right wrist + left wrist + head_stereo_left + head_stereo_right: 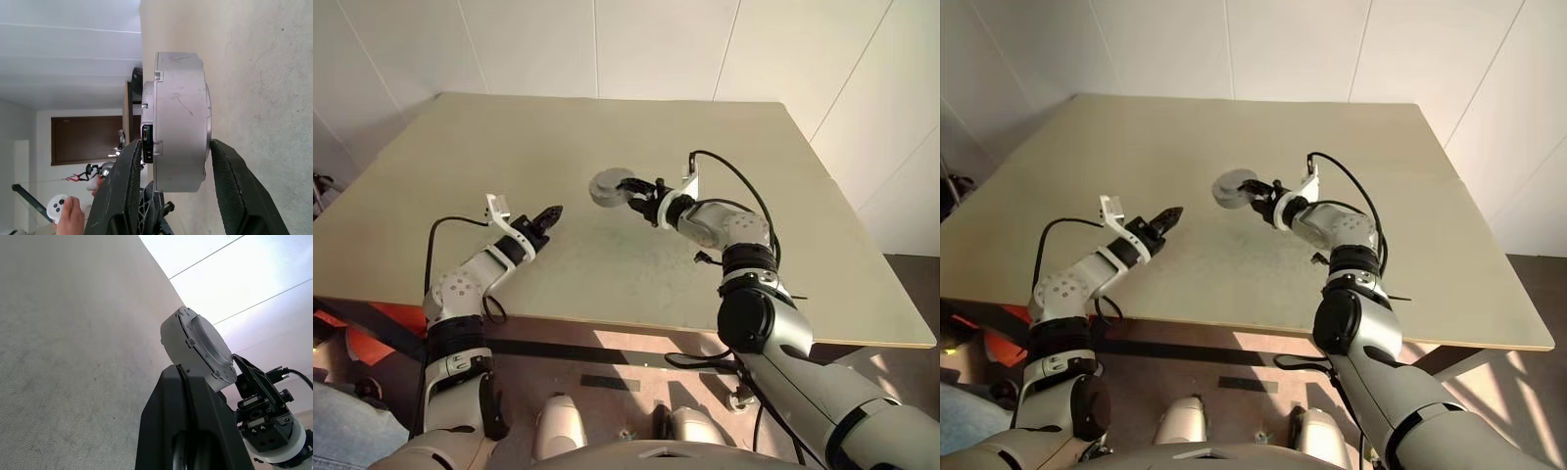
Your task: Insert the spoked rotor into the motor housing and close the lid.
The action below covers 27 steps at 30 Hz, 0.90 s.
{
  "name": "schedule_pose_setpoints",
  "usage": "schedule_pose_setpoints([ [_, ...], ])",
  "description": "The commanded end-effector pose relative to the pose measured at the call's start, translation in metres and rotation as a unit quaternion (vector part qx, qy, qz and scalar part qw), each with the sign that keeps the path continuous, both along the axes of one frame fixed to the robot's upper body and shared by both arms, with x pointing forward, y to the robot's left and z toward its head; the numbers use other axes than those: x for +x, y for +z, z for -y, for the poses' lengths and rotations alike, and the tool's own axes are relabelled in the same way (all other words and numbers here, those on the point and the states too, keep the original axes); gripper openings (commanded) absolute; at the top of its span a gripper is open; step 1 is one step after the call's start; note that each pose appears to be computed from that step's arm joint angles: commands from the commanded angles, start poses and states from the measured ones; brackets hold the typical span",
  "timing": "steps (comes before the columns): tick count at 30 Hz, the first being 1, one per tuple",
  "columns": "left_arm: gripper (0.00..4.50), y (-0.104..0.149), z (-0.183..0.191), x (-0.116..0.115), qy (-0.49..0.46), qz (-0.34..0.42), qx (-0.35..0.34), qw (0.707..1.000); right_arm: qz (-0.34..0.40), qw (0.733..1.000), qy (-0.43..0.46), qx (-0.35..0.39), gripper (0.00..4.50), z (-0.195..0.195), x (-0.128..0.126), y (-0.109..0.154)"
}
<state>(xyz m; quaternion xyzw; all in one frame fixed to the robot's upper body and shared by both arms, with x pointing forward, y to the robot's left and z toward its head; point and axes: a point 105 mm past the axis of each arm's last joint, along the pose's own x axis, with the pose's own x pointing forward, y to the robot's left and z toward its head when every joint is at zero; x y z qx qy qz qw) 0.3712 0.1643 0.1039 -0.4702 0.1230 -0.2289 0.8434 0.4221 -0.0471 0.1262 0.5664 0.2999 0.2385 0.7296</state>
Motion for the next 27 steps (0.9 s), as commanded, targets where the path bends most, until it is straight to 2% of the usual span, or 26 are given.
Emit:
schedule_pose_setpoints([
  [1,0.0,0.016,-0.006,0.002,0.017,0.026,-0.022,0.999,0.058,0.997,-0.003,0.047,2.01,-0.006,0.009,0.045],
  [8,0.0,0.036,-0.025,0.007,0.061,0.048,-0.115,0.99,0.07,0.995,0.0,0.069,2.01,-0.007,0.009,0.059],
  [14,0.0,0.043,-0.027,0.007,0.058,0.063,-0.145,0.986,0.073,0.995,0.009,0.071,2.01,-0.009,0.007,0.061],
  [18,0.89,0.043,-0.022,0.005,0.043,0.068,-0.152,0.985,0.079,0.994,0.022,0.079,2.01,-0.013,0.004,0.067],
  [27,4.11,0.046,-0.008,0.003,0.001,0.058,-0.209,0.976,0.109,0.987,0.067,0.101,2.01,-0.03,-0.012,0.094],
])
